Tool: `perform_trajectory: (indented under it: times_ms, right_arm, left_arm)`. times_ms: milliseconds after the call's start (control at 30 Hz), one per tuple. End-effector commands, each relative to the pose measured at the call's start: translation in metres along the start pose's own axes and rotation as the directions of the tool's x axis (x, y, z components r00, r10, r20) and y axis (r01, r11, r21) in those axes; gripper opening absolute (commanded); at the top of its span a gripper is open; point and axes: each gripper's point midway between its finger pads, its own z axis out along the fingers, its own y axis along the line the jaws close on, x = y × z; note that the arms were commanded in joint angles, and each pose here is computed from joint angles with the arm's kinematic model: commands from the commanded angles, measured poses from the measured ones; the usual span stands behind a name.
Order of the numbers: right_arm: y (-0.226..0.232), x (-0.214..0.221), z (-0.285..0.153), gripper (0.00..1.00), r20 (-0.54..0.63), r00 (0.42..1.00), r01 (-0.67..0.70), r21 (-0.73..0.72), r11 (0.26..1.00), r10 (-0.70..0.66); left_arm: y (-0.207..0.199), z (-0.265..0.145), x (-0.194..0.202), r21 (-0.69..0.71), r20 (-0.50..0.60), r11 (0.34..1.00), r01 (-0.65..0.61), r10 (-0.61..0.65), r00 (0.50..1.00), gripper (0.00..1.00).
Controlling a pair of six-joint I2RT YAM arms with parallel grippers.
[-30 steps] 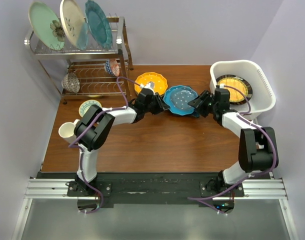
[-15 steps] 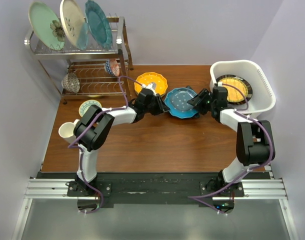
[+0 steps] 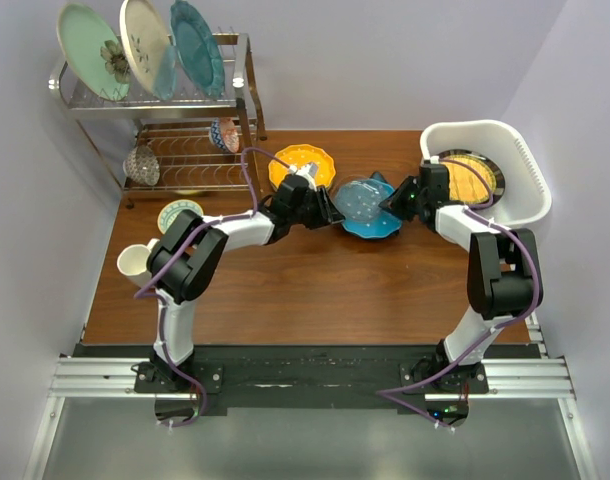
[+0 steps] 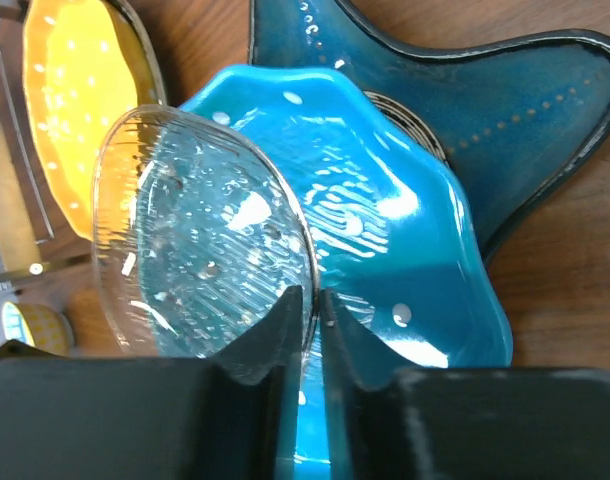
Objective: Place the plates into the plastic bin on the countertop
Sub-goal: Pick up the plate at the center of the board.
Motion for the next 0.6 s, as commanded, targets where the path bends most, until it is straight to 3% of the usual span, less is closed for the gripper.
perform_trajectory:
  times_ms: [0, 200, 567]
  right_arm:
    - [-0.003, 0.000, 0.000, 0.08, -0.011, 1.000, 0.019, 0.039, 0.999, -0.019]
    - [-0.001, -0.009, -0.007, 0.01, 0.012, 0.999, 0.038, 0.058, 0.998, -0.039]
    - [0.017, -0.031, -0.026, 0.00, 0.060, 0.995, 0.079, 0.066, 0.995, -0.083]
  left_arm:
    - [-0.056, -0.015, -0.032, 0.130, 0.074, 0.989, -0.071, 0.062, 0.995, 0.44]
    - [-0.060, -0.018, -0.038, 0.134, 0.090, 0.988, -0.078, 0.066, 0.994, 0.54]
    - [-0.070, -0.025, -0.048, 0.152, 0.120, 0.985, -0.083, 0.065, 0.991, 0.68]
